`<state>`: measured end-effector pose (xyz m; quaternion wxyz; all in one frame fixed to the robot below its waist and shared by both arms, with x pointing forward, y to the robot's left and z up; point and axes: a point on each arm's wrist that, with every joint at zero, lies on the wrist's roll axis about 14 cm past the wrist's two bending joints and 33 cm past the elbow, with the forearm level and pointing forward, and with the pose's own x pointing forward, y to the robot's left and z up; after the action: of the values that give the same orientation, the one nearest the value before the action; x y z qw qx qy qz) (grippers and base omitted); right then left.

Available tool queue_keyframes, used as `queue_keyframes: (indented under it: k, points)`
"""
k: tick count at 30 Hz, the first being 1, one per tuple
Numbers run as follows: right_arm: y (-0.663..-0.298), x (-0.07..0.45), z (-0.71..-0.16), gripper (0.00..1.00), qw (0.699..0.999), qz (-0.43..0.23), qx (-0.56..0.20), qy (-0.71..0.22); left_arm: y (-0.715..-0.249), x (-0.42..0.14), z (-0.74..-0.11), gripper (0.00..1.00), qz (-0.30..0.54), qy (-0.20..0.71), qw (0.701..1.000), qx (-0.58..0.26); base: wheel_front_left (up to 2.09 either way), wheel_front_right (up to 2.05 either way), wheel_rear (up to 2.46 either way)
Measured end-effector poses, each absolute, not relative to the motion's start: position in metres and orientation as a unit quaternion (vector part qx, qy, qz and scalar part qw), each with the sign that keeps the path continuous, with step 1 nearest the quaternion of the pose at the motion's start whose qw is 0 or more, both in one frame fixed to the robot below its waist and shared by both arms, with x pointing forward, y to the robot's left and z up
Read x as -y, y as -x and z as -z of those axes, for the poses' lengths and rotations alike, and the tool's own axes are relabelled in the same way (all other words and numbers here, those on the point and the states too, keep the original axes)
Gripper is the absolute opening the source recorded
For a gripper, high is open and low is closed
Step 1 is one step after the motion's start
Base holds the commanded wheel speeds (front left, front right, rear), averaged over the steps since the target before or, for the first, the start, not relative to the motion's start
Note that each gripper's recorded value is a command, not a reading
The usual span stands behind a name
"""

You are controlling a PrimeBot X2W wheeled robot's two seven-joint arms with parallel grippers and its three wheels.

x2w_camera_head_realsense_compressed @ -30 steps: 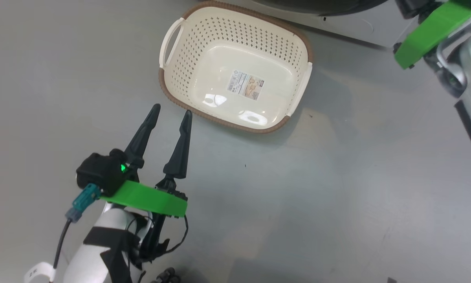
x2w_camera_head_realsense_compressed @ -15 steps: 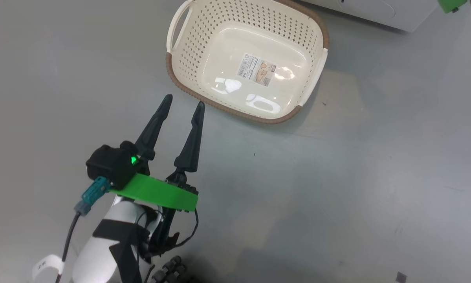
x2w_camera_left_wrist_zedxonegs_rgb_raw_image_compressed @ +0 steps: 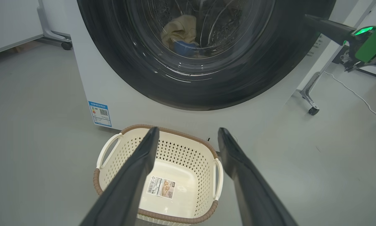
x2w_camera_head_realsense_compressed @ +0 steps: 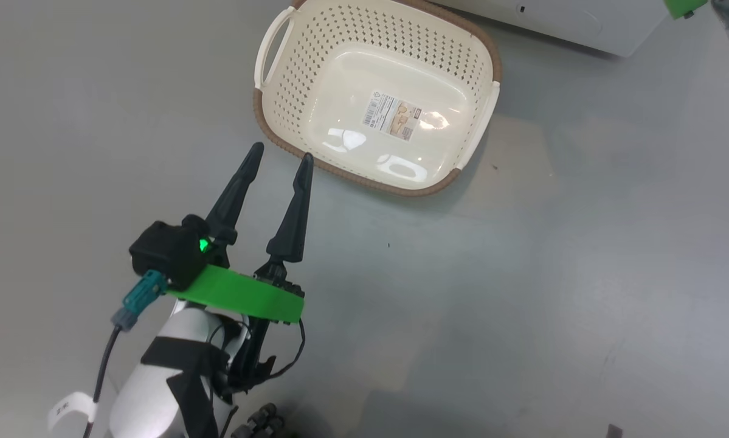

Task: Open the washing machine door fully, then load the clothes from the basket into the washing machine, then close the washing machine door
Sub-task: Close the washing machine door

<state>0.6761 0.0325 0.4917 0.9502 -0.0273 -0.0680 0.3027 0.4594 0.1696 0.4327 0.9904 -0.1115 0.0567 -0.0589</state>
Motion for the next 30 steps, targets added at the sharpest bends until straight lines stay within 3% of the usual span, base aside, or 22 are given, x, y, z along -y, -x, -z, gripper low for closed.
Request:
queue_keyframes:
  k: [11,30]
  points:
    - [-0.649,-0.007,-0.518,0.00,0.957,-0.280,0.081,0.020,-0.459,-0.172,-0.461,1.00,0.058,0.116,0.991,-0.019,0.00,0.00,0.00]
    - [-0.525,0.038,-0.550,0.00,0.962,-0.255,0.099,0.010,-0.431,-0.153,-0.493,1.00,0.095,0.116,0.989,0.013,0.00,0.00,0.00]
